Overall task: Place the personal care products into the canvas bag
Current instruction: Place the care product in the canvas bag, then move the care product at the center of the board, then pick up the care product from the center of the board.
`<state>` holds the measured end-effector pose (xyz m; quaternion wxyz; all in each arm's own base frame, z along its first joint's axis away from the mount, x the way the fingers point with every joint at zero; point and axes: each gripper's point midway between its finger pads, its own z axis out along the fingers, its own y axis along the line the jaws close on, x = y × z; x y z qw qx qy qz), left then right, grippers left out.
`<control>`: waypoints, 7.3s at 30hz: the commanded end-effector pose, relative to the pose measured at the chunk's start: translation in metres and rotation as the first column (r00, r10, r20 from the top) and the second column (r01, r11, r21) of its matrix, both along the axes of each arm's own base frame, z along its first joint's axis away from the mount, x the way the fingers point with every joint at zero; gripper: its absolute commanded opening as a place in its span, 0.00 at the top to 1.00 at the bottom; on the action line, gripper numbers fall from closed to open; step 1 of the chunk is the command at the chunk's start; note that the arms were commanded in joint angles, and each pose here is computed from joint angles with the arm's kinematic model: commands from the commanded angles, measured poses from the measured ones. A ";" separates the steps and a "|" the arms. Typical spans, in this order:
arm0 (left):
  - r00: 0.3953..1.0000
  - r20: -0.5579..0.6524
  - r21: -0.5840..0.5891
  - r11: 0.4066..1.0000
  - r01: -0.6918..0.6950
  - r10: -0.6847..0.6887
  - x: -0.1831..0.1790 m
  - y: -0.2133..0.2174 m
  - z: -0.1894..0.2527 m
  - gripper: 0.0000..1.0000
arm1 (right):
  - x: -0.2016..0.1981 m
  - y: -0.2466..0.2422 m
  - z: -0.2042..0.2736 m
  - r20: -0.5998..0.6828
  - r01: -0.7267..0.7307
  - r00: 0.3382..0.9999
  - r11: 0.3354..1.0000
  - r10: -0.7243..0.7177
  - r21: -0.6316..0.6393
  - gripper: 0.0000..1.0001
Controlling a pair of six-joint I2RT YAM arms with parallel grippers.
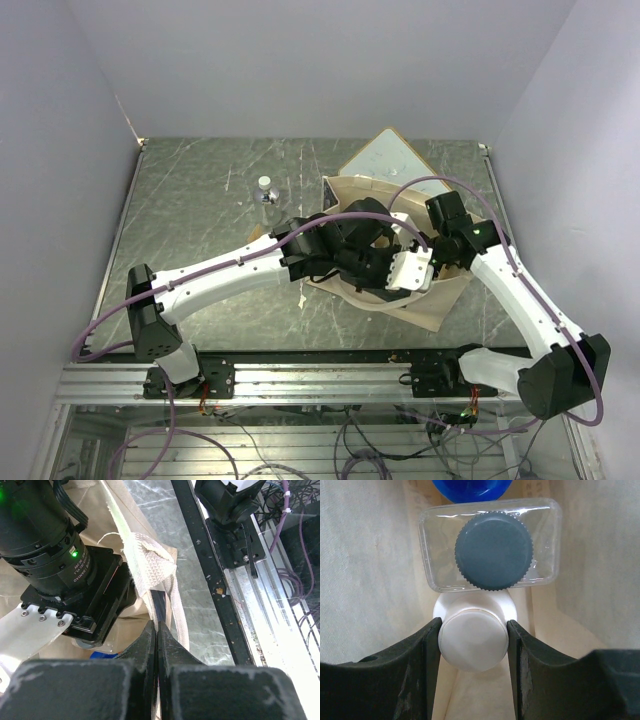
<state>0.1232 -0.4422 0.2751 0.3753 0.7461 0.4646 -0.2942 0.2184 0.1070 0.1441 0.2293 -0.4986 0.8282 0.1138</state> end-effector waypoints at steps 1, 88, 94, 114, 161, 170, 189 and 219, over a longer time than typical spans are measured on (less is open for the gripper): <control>0.998 -0.004 -0.088 0.994 0.065 -0.066 -0.015 0.002 0.031 0.93 | 0.002 0.006 0.002 0.042 -0.021 0.999 0.999 0.019 0.042 1.00; 0.276 -0.210 -0.316 0.202 -0.927 0.938 0.273 0.265 0.111 0.22 | 0.068 0.044 0.242 0.486 -0.062 0.861 0.919 -0.148 0.390 0.19; 0.211 -0.196 -0.128 0.189 -0.974 0.958 0.318 0.286 0.032 0.21 | 0.062 0.041 0.242 0.496 -0.063 0.856 0.921 -0.149 0.385 0.19; 0.221 -0.131 0.201 0.244 -0.949 0.967 0.355 0.270 -0.104 0.38 | 0.060 0.037 0.218 0.462 -0.039 0.875 0.932 -0.143 0.361 0.19; 0.822 -0.150 0.074 0.835 -0.545 0.549 0.117 0.228 -0.038 0.93 | 0.046 0.082 0.229 0.490 -0.320 0.866 0.866 0.102 0.386 0.18; 0.933 -0.103 0.076 0.938 -0.339 0.345 0.066 0.211 -0.064 0.93 | 0.046 0.142 0.230 0.503 -0.478 0.828 0.782 0.249 0.400 0.19; 0.952 -0.117 0.169 0.951 -0.261 0.282 0.053 0.210 -0.102 0.44 | 0.032 0.184 0.202 0.485 -0.573 0.791 0.729 0.373 0.375 0.20; -0.078 -0.250 -0.155 -0.119 -0.981 0.965 0.204 0.432 0.049 0.01 | -0.057 0.296 0.095 0.314 -0.807 0.589 0.562 0.744 0.181 0.22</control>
